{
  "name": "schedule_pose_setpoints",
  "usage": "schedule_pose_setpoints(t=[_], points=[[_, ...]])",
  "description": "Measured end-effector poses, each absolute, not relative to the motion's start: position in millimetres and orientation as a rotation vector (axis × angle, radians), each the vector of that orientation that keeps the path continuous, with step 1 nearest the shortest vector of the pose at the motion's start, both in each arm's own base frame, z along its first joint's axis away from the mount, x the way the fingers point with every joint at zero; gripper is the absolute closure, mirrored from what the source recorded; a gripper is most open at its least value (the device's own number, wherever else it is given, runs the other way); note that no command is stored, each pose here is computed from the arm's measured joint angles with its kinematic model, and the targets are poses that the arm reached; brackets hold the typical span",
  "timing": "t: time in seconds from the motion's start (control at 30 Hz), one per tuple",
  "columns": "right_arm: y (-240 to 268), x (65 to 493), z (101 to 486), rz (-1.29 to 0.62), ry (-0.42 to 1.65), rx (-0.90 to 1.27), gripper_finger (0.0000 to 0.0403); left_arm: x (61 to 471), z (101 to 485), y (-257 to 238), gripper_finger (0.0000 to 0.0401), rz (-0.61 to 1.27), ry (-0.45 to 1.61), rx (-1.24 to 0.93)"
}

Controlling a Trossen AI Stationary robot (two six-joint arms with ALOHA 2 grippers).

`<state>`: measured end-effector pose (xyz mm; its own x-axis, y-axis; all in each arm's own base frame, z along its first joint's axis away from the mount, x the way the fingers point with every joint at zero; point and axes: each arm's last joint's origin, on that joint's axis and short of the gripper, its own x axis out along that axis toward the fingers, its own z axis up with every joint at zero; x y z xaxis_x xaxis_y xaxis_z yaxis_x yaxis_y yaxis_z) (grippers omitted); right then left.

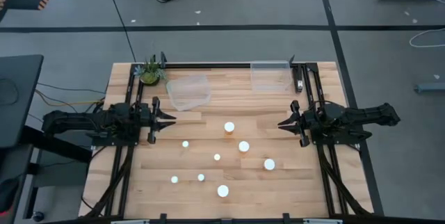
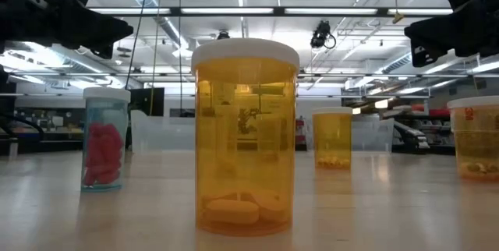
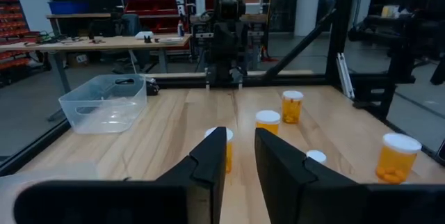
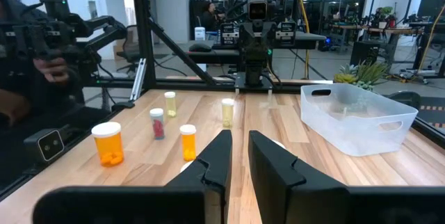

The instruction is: Pick and place medicine bottles into bin by pill shape (circle, oval)

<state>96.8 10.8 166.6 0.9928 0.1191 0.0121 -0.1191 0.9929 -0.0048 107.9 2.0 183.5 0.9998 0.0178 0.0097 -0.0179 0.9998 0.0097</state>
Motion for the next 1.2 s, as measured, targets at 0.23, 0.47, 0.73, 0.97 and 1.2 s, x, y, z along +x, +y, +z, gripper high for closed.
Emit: schedule_pose_setpoints(t=[0.23,0.47,0.73,0.97,1.2], points=[[10.8,96.8,166.7,0.119,-0.013,-0.004,0.0346,107.7,188.6,2.0,0.0321,0.013,-0.064,-0.157],[10.8,96.8,166.6,0.120,-0.012,-0.004,0.0346,107.8,188.0,0.6,0.0325,-0.035,-0.053,-0.226],[10.8,96.8,166.6,0.119,-0.012,-0.004,0.0346,114.6,178.5,1.2,0.0337,-0.005,0.055,-0.256],[10.8,96.8,166.6,0.120,-0.012,-0.004,0.0346,126.8,193.7,3.7,0.0337,0.093,0.210,-0.241],[10.8,96.8,166.6,0.120,-0.012,-0.004,0.0346,140.6,200.1,4.2,0.0337,0.124,0.346,-0.276]])
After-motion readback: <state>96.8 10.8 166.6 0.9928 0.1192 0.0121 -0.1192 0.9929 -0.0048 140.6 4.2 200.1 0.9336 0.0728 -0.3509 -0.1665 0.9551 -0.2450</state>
